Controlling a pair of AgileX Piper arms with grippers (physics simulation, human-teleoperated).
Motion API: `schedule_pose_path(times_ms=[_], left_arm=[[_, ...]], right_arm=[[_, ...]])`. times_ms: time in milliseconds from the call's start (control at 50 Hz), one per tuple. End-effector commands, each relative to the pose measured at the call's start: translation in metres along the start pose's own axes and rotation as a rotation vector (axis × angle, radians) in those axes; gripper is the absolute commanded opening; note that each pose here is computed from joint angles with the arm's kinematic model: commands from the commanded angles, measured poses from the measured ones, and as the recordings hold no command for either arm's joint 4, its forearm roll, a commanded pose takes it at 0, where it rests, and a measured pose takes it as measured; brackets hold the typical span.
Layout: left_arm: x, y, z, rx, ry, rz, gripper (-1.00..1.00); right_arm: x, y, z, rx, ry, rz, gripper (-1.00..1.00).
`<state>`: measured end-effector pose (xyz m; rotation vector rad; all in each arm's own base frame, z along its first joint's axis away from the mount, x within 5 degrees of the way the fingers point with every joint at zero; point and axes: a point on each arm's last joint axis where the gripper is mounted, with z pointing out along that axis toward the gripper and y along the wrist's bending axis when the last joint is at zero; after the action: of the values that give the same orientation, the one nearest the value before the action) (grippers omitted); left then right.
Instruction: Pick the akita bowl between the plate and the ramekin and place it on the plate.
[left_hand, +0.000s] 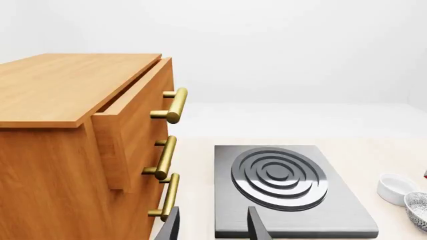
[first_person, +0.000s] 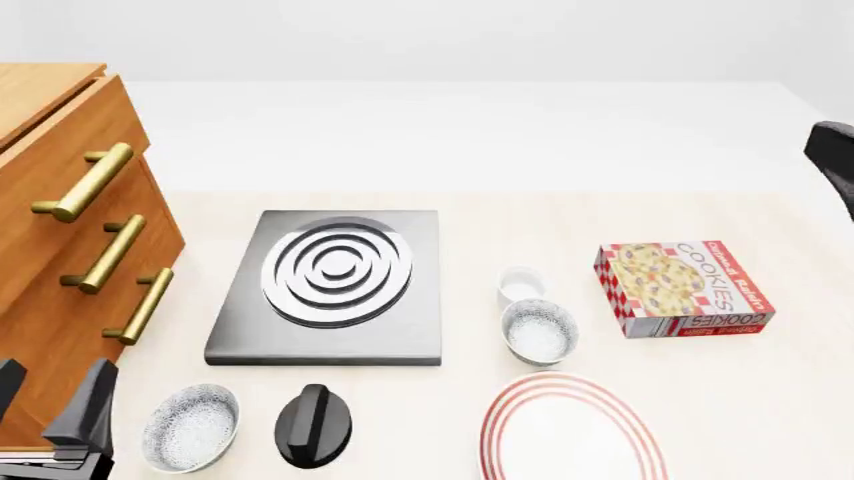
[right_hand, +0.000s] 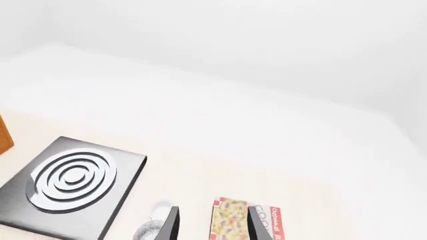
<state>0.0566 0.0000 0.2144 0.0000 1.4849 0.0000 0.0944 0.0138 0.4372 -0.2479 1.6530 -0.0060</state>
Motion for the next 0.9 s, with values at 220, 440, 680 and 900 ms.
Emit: schedule_pose_path(times_ms=[220, 440, 680, 900], left_arm=[[0.000, 0.000, 0.000, 0.000, 0.000, 0.000, 1.00], [0.000, 0.000, 0.000, 0.000, 0.000, 0.000, 1.00], [0.000, 0.000, 0.000, 0.000, 0.000, 0.000, 1.00], [0.000, 0.000, 0.000, 0.000, 0.000, 0.000, 1.00]], right_arm=[[-0.055, 0.002, 0.055, -0.088, 0.173, 0.069, 1.00], [-0.070, -0.001, 0.071, -0.079, 0.235, 0.073, 1.00], [-0.059, 0.012, 0.108, -0.118, 0.359, 0.157, 1.00], [-0.055, 0.024, 0.123, -0.155, 0.394, 0.170, 1.00]])
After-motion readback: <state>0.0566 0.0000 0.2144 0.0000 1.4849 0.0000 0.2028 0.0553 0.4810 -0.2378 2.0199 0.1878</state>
